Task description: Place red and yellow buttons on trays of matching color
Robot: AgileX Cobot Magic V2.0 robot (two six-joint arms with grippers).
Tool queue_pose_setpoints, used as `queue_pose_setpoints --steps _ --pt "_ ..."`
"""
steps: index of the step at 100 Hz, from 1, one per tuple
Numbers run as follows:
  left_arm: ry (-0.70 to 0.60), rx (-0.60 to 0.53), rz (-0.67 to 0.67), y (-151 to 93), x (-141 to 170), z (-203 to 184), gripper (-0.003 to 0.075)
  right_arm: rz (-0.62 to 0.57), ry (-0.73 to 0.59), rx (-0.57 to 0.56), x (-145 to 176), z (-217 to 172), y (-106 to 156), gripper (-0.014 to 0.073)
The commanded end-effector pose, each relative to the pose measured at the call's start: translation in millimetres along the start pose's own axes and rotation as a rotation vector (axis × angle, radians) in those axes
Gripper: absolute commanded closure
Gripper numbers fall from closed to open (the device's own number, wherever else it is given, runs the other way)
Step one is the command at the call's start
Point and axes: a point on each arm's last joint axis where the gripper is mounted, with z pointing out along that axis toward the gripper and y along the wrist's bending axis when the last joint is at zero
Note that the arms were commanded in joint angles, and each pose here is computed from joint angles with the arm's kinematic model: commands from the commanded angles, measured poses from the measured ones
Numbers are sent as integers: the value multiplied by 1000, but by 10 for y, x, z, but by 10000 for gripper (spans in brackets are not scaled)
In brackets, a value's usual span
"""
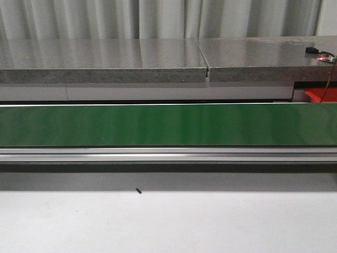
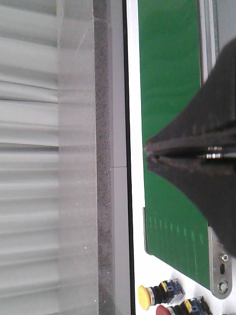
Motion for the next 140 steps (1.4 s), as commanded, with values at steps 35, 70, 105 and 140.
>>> queue_pose_setpoints --steps 35,70,105,140 --pt "-115 33 -11 -23 -55 -26 741 -15 -116 8 -139 -29 -2 663" --pt "-5 -20 -12 -33 -727 -37 741 -15 -116 8 -139 -29 -2 663" --pt "401 -109 -30 -36 -1259 346 741 -15 -116 8 -139 -29 -2 663" --pt "575 -76 -157 -107 -1102 709 741 -15 -116 8 -139 -29 -2 663"
